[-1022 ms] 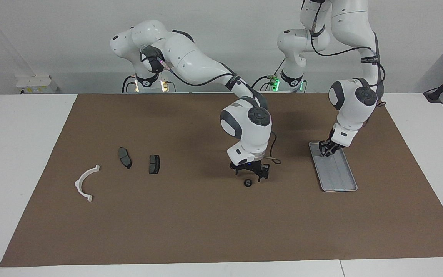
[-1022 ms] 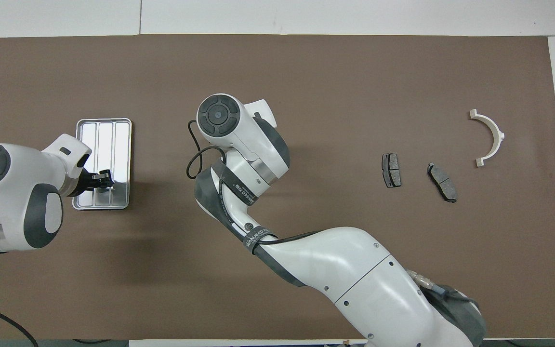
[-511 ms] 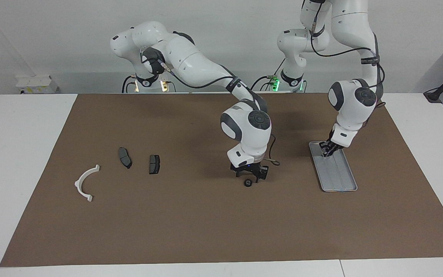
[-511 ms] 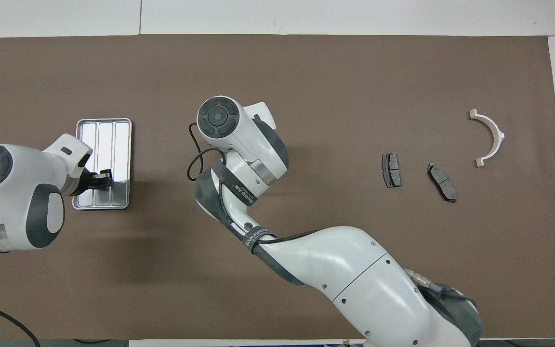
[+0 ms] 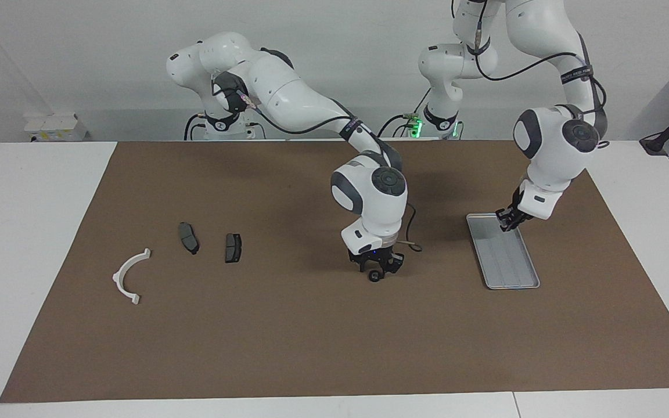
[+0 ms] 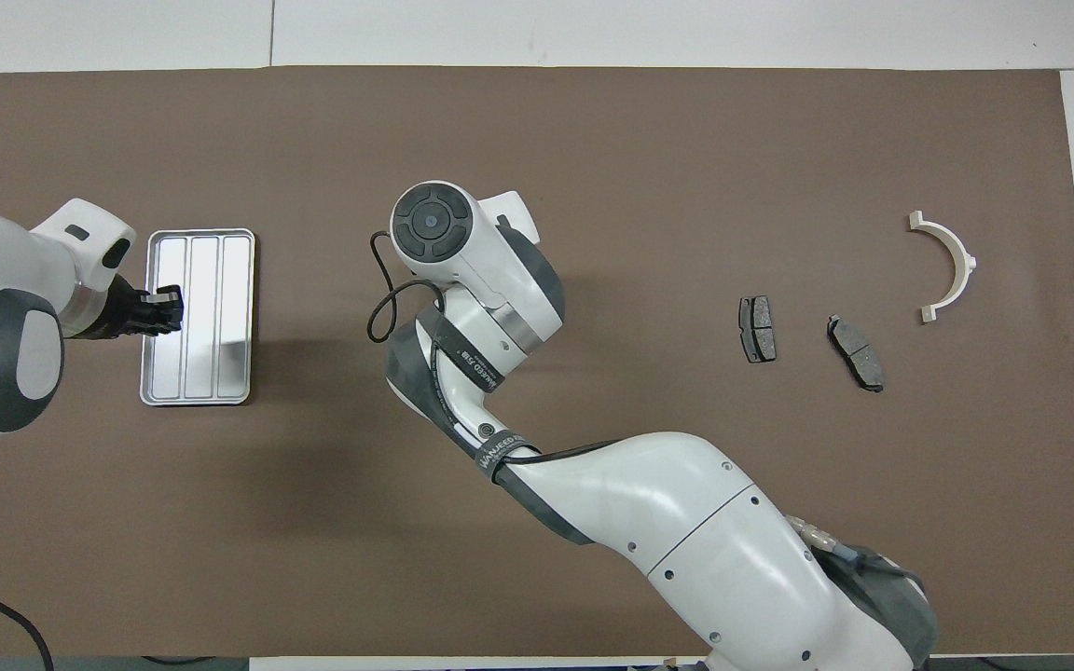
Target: Place bearing gear from tray to pile
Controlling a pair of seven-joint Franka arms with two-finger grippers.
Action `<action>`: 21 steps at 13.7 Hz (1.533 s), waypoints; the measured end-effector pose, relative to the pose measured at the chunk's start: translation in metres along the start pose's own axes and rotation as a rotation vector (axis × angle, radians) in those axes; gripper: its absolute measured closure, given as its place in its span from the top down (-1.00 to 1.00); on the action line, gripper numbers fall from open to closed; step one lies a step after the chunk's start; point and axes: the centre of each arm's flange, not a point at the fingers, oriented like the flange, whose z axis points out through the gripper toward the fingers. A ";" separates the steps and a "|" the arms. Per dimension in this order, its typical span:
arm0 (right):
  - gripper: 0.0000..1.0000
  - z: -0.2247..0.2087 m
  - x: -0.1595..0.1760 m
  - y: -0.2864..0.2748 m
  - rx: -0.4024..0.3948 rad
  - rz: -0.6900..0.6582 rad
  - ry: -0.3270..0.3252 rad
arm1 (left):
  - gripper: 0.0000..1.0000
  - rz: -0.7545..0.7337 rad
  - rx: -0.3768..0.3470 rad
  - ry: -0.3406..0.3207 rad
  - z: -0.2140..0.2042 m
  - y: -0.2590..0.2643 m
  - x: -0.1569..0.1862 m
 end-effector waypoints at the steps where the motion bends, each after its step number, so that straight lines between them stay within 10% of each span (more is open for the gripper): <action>1: 0.21 0.000 0.001 0.001 0.000 0.001 0.000 | -0.52 -0.007 0.001 -0.002 -0.012 0.002 0.002; 4: -0.17 -0.001 0.003 0.001 0.003 0.001 0.004 | -0.52 -0.023 0.001 -0.004 -0.021 0.008 0.003; 14: -0.28 -0.006 0.011 0.014 -0.056 -0.033 -0.028 | -0.52 -0.065 0.007 -0.025 -0.060 0.024 0.006; 21: -0.28 -0.161 0.132 0.147 -0.108 -0.292 -0.111 | -0.52 -0.103 0.006 -0.021 -0.061 0.058 -0.003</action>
